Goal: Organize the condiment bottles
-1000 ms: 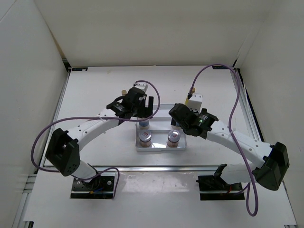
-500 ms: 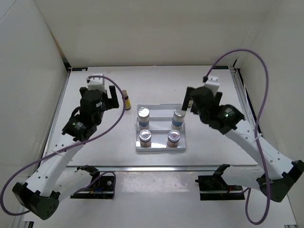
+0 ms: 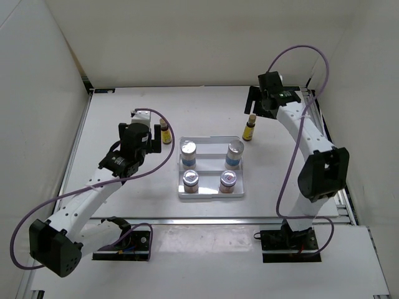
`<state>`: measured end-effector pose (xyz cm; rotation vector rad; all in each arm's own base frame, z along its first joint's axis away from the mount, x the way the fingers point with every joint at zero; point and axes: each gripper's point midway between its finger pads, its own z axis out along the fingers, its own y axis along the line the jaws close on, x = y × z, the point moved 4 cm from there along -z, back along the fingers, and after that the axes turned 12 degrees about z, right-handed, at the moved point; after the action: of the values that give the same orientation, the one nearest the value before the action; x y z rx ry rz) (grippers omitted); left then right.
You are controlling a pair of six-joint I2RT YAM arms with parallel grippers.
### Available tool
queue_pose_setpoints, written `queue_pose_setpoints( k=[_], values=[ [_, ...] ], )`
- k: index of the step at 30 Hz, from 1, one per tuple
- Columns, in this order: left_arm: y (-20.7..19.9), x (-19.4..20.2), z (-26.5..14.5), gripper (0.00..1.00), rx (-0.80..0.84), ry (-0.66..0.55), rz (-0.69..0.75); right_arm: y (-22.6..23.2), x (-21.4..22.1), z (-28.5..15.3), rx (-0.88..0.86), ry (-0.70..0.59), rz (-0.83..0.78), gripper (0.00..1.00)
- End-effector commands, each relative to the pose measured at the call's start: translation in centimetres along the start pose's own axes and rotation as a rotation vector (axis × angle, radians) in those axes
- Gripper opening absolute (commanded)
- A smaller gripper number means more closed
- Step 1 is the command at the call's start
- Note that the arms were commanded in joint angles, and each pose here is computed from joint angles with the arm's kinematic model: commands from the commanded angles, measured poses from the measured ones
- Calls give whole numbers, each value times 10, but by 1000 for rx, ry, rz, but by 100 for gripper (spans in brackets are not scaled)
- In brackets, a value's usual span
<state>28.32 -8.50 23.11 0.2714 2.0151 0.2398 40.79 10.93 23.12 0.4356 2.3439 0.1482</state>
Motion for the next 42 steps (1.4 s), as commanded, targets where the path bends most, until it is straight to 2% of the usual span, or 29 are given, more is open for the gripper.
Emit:
queue_pose_setpoints(
  k=[1,7,11,14,17,23,27,30,35,42],
  values=[
    [4,-20,-2,99,-15,-51,-21,16,-15,-1,-77,-12,-27,86],
    [3,-18,0,99,-15,-42,-16,20,-7,30,-51,33,-14,81],
    [2,-18,0,99,-6,-42,-16,18,12,47,-38,99,-4,72],
    [1,-21,1,99,-6,-42,-16,17,16,53,-35,103,4,67],
    [1,-21,1,99,-6,-42,-16,14,21,58,-17,115,0,58],
    [3,-20,1,99,-15,-42,-16,10,16,56,10,86,1,31],
    [1,-19,3,99,-14,-33,-11,10,-3,27,35,20,1,12],
    [1,-19,3,99,-14,-33,-11,24,-14,-5,5,-63,-27,2],
    [1,-19,3,99,-14,-33,-11,53,-14,-43,-84,-118,-91,0],
    [0,-17,5,99,-14,-25,-7,73,20,-46,-129,-60,-143,0]
  ],
)
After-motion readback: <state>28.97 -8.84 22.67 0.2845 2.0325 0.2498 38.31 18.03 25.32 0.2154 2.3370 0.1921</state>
